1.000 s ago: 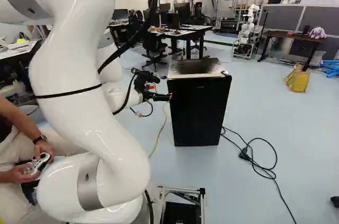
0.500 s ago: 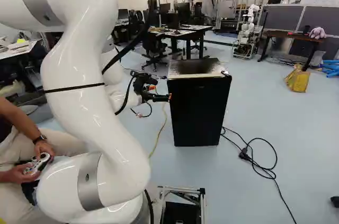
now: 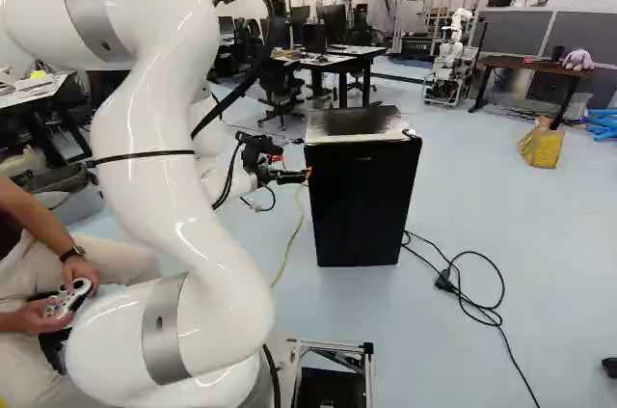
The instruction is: Grab a drink from the fridge
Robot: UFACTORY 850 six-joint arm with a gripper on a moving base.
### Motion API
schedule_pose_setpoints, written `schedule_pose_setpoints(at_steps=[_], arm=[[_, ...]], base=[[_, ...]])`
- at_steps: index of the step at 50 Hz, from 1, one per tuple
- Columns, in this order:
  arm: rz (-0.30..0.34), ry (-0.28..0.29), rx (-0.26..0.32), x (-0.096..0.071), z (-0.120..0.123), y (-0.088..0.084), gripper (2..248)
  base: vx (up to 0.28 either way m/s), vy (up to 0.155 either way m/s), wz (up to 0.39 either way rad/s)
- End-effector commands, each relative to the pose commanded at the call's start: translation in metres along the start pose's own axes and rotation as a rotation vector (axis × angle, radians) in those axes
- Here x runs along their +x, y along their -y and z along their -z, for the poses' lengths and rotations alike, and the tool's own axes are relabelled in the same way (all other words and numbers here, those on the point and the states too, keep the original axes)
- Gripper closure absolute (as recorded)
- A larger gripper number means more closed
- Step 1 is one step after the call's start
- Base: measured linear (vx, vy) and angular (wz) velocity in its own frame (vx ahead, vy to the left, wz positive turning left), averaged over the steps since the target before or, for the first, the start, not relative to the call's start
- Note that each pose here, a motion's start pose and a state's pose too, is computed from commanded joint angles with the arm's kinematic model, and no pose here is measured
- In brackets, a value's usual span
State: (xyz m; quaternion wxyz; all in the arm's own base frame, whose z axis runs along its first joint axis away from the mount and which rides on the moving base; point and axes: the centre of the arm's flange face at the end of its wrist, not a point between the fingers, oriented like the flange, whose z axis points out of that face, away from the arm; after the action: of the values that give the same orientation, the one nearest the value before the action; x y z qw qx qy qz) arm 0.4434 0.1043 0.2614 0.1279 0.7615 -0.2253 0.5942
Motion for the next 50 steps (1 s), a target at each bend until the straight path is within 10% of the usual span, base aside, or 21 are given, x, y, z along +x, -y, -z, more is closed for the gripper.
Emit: schedule_pose_setpoints(at_steps=[50], arm=[[-0.040,-0.119,-0.081,-0.004,-0.041,0.023,3]], base=[[0.000,0.000,0.000]])
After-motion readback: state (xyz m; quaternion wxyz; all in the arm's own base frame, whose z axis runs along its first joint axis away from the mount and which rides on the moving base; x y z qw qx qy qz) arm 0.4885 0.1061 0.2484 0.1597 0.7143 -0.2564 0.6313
